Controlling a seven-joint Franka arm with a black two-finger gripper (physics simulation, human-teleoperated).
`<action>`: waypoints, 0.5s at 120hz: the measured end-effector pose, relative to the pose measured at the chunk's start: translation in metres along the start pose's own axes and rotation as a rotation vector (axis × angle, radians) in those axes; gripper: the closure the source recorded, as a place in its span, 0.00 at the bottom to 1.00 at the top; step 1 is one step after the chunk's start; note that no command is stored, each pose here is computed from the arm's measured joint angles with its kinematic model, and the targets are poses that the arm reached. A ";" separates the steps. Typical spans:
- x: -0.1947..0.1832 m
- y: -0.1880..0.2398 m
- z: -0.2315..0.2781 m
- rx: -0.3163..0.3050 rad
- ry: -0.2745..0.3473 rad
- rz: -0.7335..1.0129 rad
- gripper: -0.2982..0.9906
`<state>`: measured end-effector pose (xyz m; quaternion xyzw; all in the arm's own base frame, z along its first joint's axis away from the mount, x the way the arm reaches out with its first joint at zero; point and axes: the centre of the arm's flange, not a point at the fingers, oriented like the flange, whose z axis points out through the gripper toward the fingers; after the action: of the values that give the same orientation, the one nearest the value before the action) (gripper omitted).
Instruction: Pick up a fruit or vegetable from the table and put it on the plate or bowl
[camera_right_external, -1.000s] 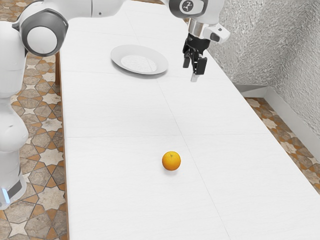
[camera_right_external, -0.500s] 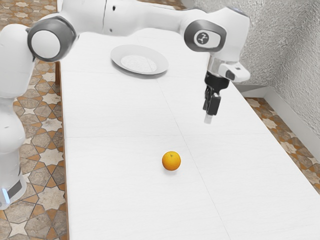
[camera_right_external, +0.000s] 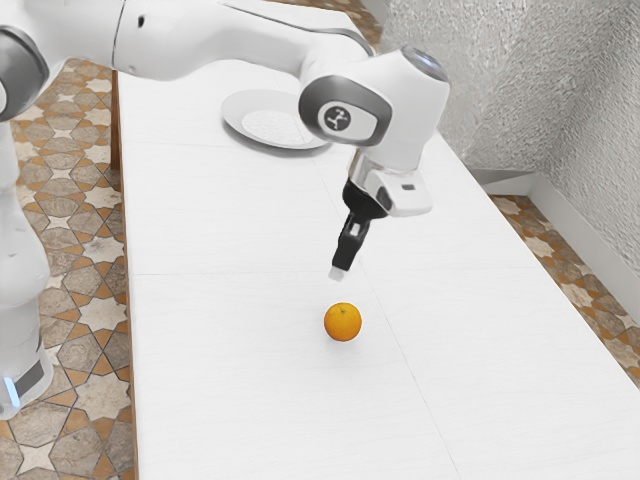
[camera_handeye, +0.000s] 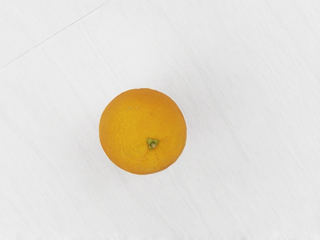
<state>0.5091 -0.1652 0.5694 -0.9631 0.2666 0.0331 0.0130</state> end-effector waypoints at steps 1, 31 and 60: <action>-0.001 0.001 0.001 -0.001 0.001 0.001 0.23; -0.006 0.000 0.029 -0.042 0.030 0.045 0.23; -0.002 0.000 0.053 -0.053 0.061 0.097 0.23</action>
<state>0.5046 -0.1619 0.5167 -0.9496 0.3125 0.0113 -0.0221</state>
